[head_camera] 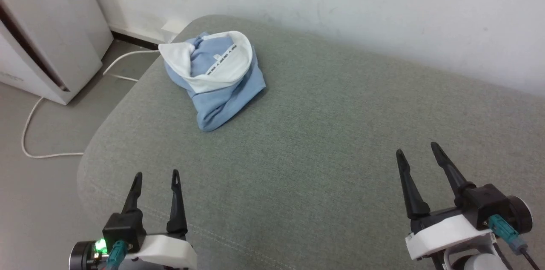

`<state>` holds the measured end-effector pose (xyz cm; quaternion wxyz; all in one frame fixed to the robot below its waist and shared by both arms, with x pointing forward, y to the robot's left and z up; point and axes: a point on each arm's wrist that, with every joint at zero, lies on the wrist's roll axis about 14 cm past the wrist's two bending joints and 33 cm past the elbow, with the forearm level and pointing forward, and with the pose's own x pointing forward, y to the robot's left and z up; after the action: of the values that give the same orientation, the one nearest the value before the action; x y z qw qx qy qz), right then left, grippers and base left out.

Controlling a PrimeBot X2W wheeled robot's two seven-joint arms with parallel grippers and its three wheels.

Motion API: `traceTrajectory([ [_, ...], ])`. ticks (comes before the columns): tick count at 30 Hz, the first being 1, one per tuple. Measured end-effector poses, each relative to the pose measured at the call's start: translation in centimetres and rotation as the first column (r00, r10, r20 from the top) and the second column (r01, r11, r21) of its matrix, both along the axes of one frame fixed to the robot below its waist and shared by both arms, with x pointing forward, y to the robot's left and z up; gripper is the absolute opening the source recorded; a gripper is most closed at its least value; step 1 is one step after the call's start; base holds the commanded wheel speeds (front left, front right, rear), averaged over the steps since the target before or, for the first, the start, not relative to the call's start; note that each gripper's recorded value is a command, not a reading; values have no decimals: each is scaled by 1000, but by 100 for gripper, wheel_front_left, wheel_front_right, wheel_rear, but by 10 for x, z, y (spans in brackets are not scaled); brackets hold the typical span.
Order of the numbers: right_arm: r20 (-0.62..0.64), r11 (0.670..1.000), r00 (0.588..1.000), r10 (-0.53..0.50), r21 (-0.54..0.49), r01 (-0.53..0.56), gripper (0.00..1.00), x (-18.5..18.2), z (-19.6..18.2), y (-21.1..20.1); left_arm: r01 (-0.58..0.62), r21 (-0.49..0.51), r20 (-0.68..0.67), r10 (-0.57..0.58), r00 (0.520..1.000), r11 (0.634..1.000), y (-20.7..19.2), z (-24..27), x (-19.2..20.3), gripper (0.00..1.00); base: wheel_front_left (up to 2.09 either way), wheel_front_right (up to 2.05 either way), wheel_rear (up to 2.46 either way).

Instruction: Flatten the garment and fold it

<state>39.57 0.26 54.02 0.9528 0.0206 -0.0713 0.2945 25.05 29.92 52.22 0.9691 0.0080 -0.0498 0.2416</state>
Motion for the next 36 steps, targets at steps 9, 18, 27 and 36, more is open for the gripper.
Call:
traceTrajectory([
  [9, -10, 998, 999, 51, 23, -50, 100, -2, -3, 17, -45, -6, 4, 45, 999, 999, 7, -2, -12, 100, 0, 0, 0],
  [18, -9, 994, 995, 104, 28, -103, 100, -5, -6, 35, -94, -14, 17, 94, 995, 995, 16, -3, -27, 100, 0, 0, 0],
  [27, -9, 988, 989, 148, 34, -148, 100, -9, -8, 50, -137, -15, 19, 137, 990, 990, 20, -6, -41, 100, 0, 0, 0],
  [36, -13, 988, 988, 153, 34, -152, 100, -11, -9, 51, -140, -19, 15, 140, 990, 990, 20, -8, -44, 100, 0, 0, 0],
])
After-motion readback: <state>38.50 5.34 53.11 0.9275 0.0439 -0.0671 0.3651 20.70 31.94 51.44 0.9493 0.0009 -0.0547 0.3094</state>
